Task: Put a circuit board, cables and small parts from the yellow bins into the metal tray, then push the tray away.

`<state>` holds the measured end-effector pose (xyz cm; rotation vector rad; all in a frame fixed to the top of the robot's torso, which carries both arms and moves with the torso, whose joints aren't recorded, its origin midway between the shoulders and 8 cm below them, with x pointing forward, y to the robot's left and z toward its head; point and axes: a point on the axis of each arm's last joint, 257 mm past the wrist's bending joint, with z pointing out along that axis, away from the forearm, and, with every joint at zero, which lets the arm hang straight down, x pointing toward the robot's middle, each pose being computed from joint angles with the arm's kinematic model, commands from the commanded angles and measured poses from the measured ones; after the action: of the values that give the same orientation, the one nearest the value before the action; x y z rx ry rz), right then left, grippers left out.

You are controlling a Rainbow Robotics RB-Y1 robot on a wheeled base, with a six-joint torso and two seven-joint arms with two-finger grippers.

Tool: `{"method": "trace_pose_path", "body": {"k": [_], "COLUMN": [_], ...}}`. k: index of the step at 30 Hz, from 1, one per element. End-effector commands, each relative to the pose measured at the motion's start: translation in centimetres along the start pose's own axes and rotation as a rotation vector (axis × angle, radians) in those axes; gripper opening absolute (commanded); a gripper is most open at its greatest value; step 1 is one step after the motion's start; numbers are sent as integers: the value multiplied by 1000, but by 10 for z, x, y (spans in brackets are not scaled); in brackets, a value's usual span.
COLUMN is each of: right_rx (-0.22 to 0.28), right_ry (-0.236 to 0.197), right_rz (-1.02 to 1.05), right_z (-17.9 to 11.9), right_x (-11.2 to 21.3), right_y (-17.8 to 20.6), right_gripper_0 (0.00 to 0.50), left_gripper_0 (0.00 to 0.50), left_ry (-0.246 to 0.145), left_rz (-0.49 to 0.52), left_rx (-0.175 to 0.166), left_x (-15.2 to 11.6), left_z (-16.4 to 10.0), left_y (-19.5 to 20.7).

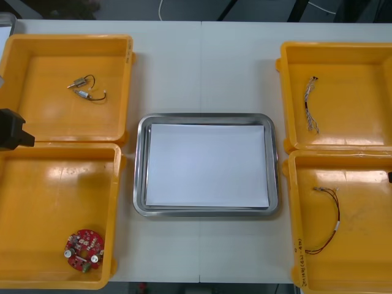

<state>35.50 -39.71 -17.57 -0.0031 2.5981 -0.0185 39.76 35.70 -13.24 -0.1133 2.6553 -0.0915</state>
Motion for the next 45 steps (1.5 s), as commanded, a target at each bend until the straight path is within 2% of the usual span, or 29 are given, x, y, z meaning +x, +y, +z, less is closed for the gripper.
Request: {"method": "trace_pose_path", "body": {"k": [1, 45], "right_rx": [31, 31], "right_ry": [-17, -17], "right_rz": [12, 12], "right_z": [-10, -10], "right_x": [0, 0], "right_y": [-8, -8], "right_gripper_0": [500, 500], "left_gripper_0": [500, 500], "left_ry": [-23, -23], "left_rz": [53, 53], "left_rx": [-39, -39], "left_x": [-1, -1], "left_z": [-10, -10], "left_y": [13, 13]}}
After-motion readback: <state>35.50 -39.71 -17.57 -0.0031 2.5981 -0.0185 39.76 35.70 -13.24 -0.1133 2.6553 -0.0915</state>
